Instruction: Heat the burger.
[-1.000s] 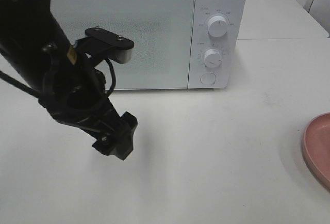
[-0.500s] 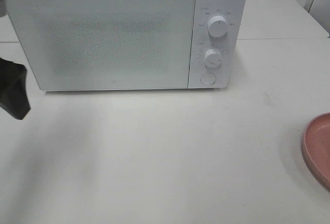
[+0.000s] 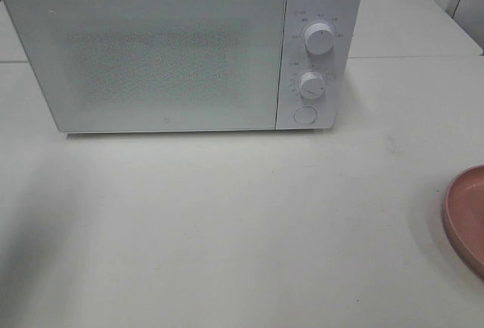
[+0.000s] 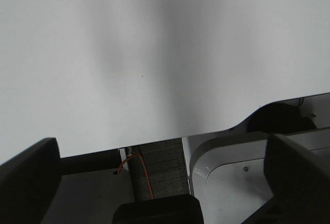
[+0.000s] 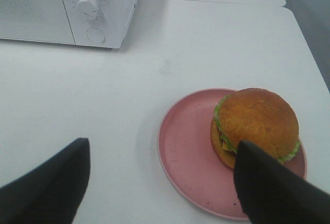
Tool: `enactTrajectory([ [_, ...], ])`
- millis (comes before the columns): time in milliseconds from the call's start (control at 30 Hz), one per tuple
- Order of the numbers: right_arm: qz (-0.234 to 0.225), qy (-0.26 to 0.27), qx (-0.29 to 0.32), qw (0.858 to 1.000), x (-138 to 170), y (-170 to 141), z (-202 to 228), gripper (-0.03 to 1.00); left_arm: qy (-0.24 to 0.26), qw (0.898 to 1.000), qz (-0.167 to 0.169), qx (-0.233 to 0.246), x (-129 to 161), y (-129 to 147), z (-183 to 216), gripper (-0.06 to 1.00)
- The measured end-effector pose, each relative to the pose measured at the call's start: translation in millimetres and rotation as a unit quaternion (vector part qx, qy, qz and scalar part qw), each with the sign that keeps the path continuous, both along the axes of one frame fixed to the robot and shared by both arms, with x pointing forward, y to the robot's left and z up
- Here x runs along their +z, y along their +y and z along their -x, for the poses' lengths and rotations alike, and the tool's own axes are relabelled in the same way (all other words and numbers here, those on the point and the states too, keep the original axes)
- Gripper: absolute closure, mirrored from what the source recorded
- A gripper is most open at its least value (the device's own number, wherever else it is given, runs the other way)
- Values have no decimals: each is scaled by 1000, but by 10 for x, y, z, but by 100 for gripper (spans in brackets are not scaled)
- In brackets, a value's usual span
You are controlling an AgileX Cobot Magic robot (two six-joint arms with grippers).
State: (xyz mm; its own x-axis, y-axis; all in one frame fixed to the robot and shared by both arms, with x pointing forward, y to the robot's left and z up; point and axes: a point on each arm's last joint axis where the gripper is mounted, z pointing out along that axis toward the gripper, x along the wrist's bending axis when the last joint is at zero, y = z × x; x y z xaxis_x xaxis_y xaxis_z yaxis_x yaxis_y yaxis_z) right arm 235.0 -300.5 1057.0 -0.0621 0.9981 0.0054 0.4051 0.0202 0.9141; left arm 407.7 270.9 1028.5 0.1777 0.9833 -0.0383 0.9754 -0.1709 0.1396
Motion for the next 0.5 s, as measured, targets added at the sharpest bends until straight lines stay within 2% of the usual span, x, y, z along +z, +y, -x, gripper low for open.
enactTrajectory([
  [200,0,0,0,1000,0,0,0,22,-17,1000,0,0,-124,61,360,-5],
  [267,0,0,0,1000,0,0,0,22,-47,999,5,0,-161,85,508,-5],
  [367,0,0,0,1000,0,0,0,22,-67,998,8,0,-186,99,595,-5],
  [400,0,0,0,1000,0,0,0,22,-80,997,9,-1,-171,104,623,-5],
  [433,0,0,0,1000,0,0,0,22,-115,993,15,-1,-108,114,686,-5],
  [500,0,0,0,1000,0,0,0,22,-132,991,17,-1,-76,120,722,-5],
])
